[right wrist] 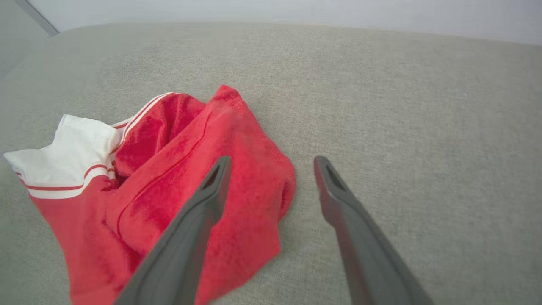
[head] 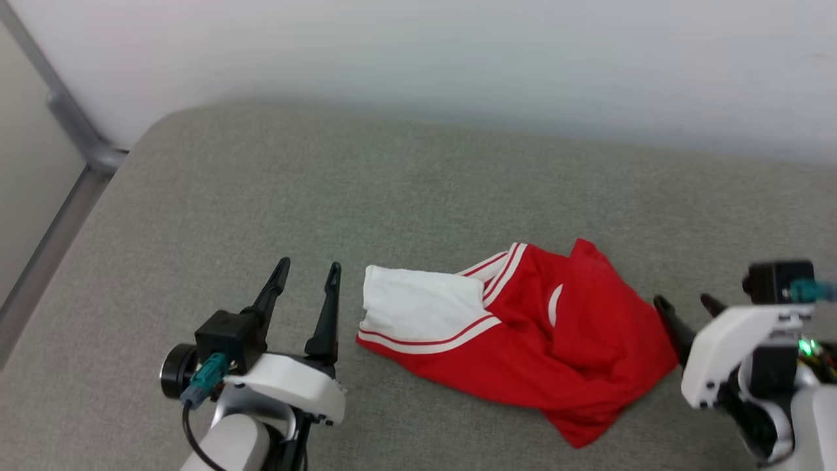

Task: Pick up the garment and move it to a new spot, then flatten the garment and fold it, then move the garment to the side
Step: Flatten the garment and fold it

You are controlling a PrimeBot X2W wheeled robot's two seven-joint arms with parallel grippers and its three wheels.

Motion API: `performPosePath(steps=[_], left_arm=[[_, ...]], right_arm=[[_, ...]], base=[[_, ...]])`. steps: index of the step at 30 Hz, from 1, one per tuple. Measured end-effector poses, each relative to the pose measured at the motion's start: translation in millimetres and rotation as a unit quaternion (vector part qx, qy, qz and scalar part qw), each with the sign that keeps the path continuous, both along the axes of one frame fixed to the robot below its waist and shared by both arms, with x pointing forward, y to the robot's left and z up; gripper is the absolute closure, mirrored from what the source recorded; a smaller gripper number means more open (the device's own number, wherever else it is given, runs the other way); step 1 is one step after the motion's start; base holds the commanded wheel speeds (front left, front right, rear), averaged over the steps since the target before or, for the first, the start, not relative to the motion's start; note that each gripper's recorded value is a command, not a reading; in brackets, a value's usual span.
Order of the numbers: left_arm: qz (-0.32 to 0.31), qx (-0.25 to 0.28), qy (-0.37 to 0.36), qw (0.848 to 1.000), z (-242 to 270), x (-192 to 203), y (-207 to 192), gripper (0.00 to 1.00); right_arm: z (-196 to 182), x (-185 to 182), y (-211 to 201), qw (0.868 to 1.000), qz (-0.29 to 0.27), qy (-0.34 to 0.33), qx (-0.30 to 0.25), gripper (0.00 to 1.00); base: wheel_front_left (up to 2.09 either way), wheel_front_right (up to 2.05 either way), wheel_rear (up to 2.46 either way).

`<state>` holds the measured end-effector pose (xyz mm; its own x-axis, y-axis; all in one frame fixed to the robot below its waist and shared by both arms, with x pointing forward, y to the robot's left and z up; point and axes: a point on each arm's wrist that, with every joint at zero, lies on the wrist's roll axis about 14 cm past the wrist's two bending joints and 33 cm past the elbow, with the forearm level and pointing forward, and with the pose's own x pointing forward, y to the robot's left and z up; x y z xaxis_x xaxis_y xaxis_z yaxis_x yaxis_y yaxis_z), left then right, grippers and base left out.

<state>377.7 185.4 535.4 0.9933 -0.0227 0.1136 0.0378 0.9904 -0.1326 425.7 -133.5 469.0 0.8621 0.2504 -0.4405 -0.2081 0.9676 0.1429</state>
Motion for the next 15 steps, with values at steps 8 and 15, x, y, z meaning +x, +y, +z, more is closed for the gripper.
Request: performPosePath(steps=[8,15], left_arm=[[0.009,0.001,0.006,1.000,-6.5,13.1,6.9,0.00],[0.030,0.000,0.018,0.999,-16.3,15.3,19.6,0.00]], right_arm=[[-25.8,34.1,48.6,0.985,0.114,0.110,-0.062,0.00],[-64.9,28.4,55.9,0.959,0.153,0.217,-0.099,0.83]], base=[[0.00,0.00,0.00],[0.00,0.00,0.00]])
